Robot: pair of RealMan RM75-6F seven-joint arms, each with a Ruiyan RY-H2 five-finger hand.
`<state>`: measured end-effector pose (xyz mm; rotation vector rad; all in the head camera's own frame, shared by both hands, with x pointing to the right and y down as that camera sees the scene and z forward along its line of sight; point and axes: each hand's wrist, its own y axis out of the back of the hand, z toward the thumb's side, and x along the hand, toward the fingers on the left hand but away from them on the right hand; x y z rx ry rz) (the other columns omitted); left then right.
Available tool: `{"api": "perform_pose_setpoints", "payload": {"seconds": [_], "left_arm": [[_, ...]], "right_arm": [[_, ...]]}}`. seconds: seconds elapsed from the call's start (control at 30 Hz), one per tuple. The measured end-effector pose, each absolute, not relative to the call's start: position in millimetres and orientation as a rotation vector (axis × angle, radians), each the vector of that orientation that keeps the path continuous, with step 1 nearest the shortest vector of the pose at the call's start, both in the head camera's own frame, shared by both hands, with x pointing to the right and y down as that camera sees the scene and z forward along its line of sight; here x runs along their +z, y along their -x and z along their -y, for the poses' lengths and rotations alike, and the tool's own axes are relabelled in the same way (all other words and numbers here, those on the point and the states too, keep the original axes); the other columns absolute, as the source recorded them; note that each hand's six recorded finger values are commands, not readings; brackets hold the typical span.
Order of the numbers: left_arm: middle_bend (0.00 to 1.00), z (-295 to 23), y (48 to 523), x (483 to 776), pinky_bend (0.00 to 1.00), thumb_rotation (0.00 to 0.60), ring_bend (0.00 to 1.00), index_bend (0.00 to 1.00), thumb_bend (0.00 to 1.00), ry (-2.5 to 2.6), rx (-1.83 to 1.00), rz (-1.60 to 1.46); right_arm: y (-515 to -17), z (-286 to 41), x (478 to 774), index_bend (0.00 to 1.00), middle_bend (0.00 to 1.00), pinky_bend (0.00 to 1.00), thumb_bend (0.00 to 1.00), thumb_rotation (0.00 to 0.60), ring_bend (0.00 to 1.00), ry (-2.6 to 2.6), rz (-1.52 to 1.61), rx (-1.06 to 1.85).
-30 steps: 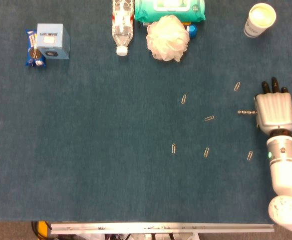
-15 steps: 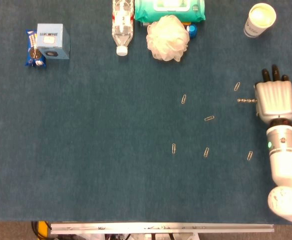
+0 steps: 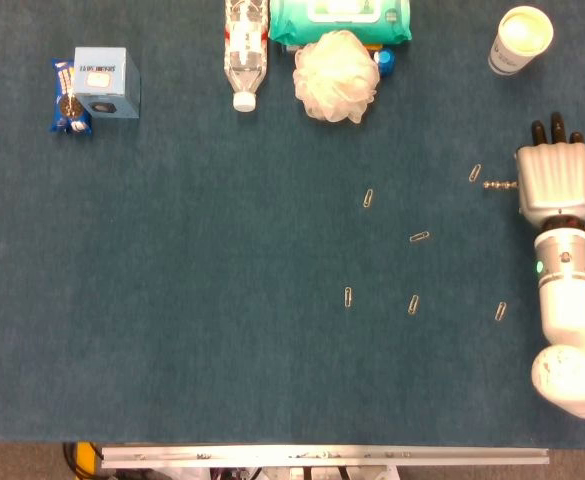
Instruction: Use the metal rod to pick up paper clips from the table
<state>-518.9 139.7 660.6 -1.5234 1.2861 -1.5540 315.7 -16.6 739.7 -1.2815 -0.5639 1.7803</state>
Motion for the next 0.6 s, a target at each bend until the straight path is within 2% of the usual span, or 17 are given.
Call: {"api": "perform_pose_setpoints", "payload": {"seconds": [0.6], "left_arm": [[0.56, -140, 518, 661, 0.74, 0.6, 0.53, 0.57, 0.14, 1.521, -1.563, -1.28]], "right_arm": [[-307, 32, 755, 0.62, 0.18, 0.24, 0.39, 0.6, 0.05, 1.284, 0.526, 1.789]]}}
